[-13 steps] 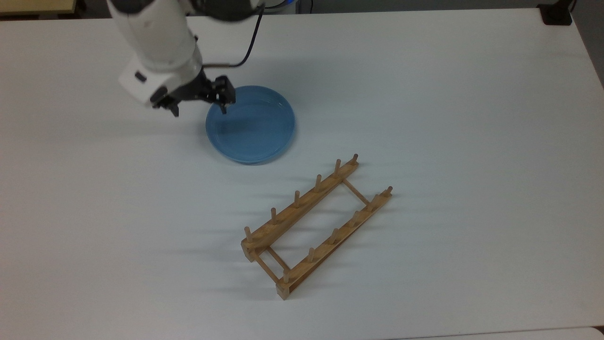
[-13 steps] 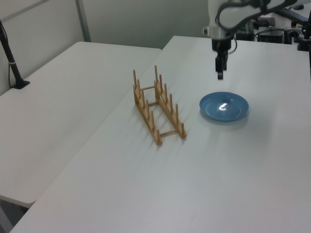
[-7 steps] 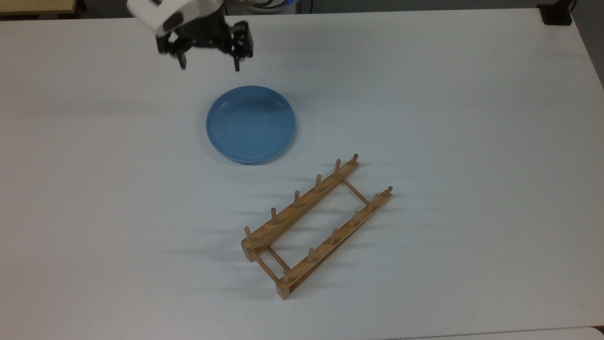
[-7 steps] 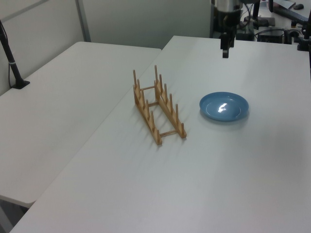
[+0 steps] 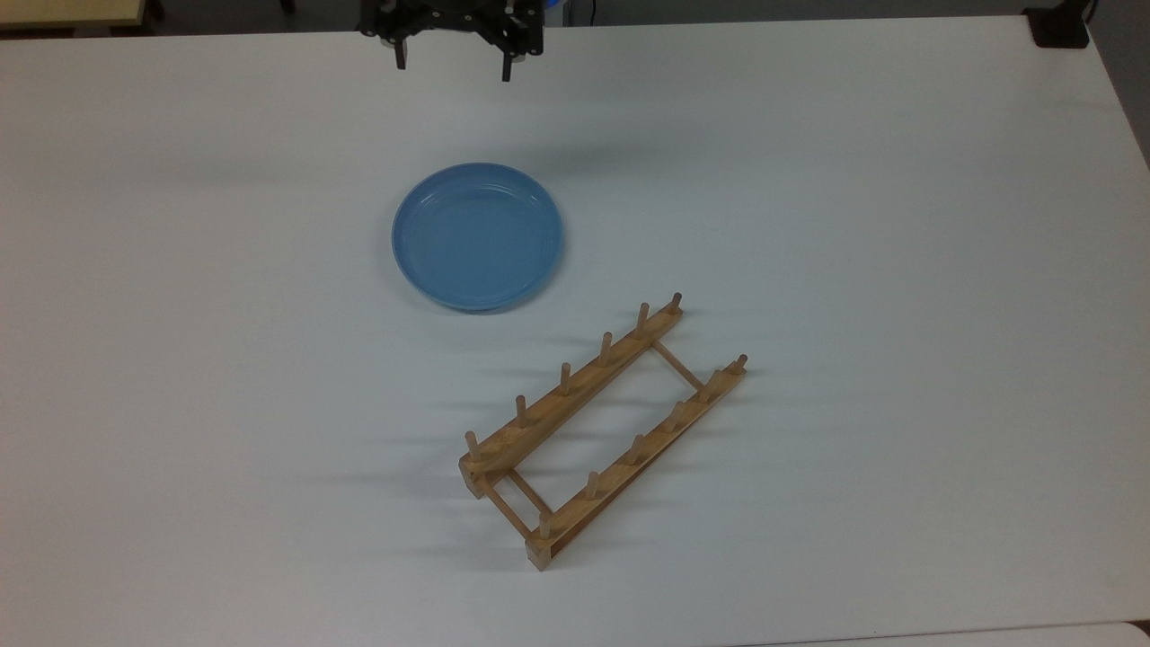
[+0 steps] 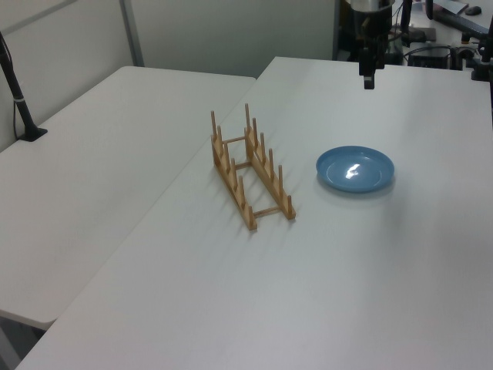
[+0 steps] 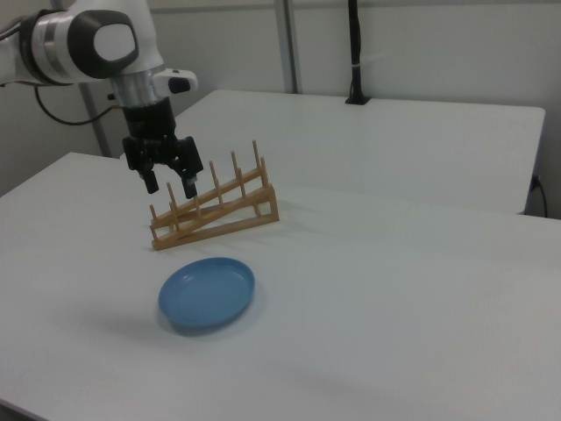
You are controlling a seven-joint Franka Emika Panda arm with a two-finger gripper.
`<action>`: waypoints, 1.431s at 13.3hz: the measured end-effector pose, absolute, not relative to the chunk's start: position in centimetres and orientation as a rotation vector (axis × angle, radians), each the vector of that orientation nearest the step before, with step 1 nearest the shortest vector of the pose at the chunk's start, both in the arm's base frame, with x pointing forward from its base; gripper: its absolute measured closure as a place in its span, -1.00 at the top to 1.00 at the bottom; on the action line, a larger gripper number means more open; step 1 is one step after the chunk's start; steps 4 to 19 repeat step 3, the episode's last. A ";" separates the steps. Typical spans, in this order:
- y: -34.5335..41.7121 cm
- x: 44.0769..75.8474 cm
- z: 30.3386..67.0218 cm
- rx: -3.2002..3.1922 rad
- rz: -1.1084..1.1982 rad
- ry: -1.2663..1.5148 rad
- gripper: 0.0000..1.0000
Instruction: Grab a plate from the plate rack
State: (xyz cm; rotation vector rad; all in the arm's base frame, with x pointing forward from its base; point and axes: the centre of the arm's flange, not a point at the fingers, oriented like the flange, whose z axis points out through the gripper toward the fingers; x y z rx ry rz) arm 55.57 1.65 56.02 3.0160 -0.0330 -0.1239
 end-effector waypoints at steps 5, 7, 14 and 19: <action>-0.9 55.8 56.7 3.067 -0.110 -0.127 1.00; -0.9 55.8 56.7 3.067 -0.110 -0.127 1.00; -0.9 55.8 56.7 3.067 -0.110 -0.127 1.00; -0.9 55.8 56.7 3.067 -0.110 -0.127 1.00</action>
